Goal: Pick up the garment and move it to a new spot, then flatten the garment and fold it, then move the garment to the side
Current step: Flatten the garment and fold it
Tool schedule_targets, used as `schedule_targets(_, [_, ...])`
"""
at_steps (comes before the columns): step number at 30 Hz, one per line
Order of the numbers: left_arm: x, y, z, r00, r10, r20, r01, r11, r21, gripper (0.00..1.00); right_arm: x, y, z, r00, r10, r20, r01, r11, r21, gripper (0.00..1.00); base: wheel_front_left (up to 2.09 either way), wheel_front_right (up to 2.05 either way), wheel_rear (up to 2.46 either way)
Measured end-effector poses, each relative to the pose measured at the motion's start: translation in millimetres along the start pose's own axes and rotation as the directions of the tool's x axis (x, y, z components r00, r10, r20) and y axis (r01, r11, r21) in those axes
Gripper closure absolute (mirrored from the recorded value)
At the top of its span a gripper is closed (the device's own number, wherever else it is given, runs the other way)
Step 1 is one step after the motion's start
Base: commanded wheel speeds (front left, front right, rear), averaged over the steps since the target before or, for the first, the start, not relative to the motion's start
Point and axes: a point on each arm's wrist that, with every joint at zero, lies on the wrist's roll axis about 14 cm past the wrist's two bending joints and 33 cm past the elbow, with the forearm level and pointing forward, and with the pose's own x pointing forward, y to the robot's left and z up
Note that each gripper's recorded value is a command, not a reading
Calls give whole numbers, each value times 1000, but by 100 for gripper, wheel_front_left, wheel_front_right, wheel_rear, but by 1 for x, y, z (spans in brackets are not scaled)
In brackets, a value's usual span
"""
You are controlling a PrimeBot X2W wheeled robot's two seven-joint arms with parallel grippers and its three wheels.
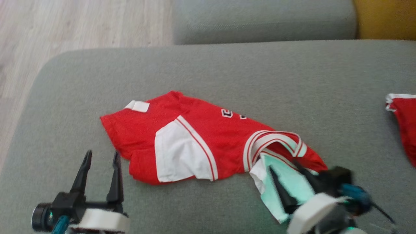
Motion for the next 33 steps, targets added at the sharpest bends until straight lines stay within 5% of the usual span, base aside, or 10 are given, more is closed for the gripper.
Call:
schedule_targets(5, [9, 1, 7, 1000, 7, 30, -7, 1000, 9, 0, 25, 37, -32, 976, 158, -150, -166, 985, -42, 0, 0, 0, 0])
schedule_targets(11, [18, 8, 11, 998, 37, 58, -36, 999, -3, 0, 51, 74, -66, 904, 306, -298, -352, 929, -114, 0, 0, 0, 0])
schedule_targets(22, [13, 24, -6, 995, 103, 18, -103, 994, -28, 0, 79, 86, -103, 803, 345, -486, -477, 861, -177, 0, 0, 0, 0])
schedule_targets(23, [13, 25, -6, 994, 105, 18, -104, 994, -30, 0, 80, 86, -103, 798, 345, -493, -479, 861, -172, 30, 0, 0, 0])
schedule_targets(24, [13, 26, -5, 994, 109, 20, -108, 994, -32, 0, 81, 86, -103, 795, 346, -498, -480, 861, -168, 76, 0, 0, 0])
schedule_targets(25, [12, 26, -5, 994, 112, 21, -111, 993, -34, 0, 81, 87, -102, 794, 348, -499, -481, 861, -164, 100, 0, 0, 0])
schedule_targets(33, [13, 23, -1, 994, 101, 38, -100, 994, -36, 0, 78, 101, -72, 818, 412, -401, -499, 855, -140, 100, 0, 0, 0])
